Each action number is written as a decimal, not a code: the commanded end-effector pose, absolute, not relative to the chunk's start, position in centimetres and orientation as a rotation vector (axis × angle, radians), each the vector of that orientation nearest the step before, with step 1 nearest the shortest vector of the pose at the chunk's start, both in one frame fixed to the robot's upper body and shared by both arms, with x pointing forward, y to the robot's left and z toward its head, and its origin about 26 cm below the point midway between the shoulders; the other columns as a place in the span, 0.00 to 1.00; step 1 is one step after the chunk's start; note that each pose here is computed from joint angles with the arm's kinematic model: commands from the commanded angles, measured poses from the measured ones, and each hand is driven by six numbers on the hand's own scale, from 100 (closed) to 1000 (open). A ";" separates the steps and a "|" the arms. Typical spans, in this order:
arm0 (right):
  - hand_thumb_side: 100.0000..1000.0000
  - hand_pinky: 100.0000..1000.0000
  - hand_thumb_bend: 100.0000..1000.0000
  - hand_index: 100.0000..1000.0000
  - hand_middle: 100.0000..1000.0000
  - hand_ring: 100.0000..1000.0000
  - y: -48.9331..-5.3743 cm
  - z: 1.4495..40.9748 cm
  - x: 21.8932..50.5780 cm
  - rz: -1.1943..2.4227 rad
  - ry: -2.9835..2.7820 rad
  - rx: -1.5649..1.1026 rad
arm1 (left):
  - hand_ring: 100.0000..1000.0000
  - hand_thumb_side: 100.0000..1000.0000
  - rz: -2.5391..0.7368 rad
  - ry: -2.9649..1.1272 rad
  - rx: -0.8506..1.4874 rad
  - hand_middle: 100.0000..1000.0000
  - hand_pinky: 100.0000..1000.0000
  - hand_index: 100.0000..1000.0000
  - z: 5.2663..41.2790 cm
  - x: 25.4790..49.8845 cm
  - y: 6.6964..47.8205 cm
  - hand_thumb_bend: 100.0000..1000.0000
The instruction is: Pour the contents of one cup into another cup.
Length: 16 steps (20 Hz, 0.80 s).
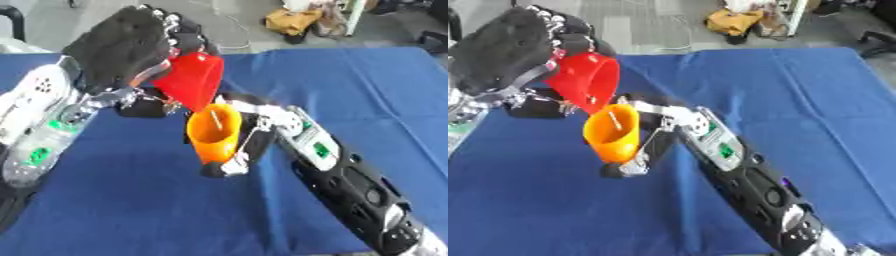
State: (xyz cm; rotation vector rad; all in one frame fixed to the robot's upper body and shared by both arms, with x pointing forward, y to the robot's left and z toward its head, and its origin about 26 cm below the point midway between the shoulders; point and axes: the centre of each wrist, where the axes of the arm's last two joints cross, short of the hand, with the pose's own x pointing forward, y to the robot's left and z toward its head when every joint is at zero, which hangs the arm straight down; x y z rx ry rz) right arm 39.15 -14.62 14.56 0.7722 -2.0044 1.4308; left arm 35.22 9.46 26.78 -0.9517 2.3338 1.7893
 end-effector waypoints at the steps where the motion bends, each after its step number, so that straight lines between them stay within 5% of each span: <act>1: 0.00 0.18 0.00 0.57 0.23 0.31 -14.7 15.7 39.2 1.517 -2.055 0.786 | 0.31 0.00 1.750 2.301 -0.983 0.37 0.27 0.69 28.1 35.1 9.7 0.41; 16: 0.00 0.18 0.00 0.57 0.23 0.32 -14.7 15.6 39.2 1.515 -2.053 0.784 | 0.36 0.00 1.749 2.120 -1.068 0.39 0.28 0.69 28.5 34.6 9.6 0.57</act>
